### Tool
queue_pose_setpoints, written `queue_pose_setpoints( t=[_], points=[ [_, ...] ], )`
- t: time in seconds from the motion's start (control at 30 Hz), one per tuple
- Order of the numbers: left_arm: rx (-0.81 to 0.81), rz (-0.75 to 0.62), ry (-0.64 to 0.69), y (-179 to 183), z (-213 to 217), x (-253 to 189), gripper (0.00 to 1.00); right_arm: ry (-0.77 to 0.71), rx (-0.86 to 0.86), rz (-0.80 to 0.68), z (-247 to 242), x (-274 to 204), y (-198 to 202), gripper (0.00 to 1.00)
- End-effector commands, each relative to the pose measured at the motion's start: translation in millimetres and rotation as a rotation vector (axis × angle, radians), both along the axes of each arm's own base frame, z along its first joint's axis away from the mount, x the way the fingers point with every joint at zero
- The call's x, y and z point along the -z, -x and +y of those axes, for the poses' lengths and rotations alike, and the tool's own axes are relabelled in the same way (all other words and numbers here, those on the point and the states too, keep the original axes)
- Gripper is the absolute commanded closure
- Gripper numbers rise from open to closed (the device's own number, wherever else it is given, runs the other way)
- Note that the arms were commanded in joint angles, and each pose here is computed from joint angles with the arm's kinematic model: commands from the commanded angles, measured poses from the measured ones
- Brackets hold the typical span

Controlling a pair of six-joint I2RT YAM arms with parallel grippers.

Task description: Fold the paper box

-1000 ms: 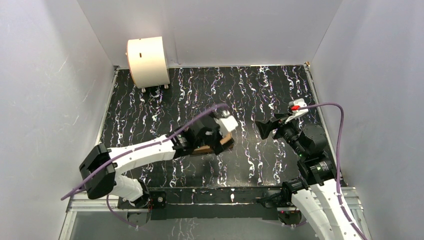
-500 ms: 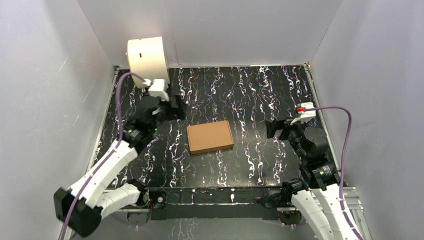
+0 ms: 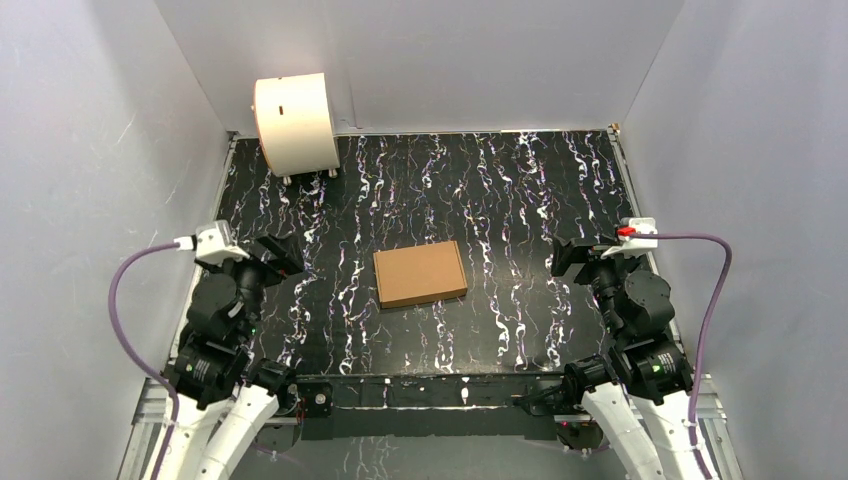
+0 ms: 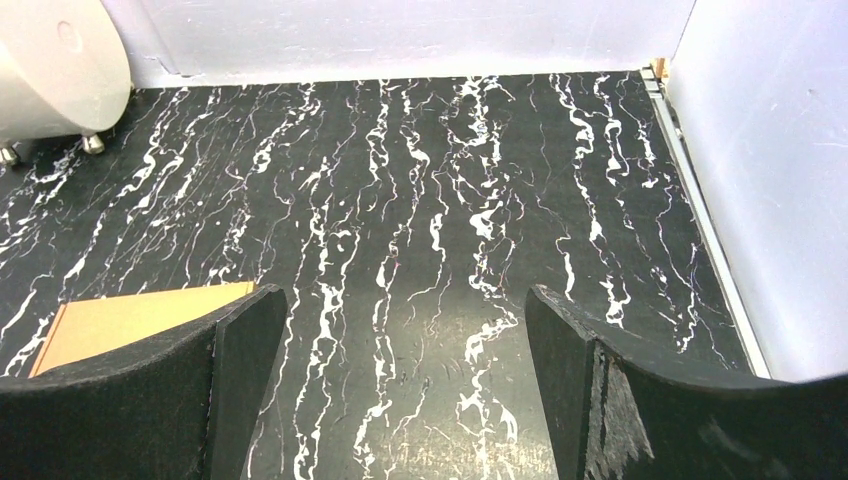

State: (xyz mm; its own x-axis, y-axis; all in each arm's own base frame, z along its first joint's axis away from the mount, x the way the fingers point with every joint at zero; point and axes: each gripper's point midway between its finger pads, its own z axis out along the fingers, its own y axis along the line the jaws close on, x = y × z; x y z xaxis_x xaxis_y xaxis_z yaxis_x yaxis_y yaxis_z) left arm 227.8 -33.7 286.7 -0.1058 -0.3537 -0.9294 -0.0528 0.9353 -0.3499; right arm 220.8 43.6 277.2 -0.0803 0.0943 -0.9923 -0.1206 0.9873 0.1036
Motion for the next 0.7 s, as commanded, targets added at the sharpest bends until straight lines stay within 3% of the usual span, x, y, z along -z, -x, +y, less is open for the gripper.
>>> queue_pose_setpoints(
  t=[0.0, 0.33, 0.67],
  points=[
    [-0.053, -0.006, -0.009, 13, 15, 12, 0.03, 0.001, 0.016, -0.064, -4, -17, 0, 0.01],
    [-0.047, -0.125, 0.004, 30, 21, -5, 0.03, 0.005, 0.014, -0.070, -3, -15, -1, 0.01],
    [-0.009, -0.151, -0.010, 33, 17, -7, 0.03, 0.003, 0.003, -0.080, -1, -16, -1, 0.01]
  ],
)
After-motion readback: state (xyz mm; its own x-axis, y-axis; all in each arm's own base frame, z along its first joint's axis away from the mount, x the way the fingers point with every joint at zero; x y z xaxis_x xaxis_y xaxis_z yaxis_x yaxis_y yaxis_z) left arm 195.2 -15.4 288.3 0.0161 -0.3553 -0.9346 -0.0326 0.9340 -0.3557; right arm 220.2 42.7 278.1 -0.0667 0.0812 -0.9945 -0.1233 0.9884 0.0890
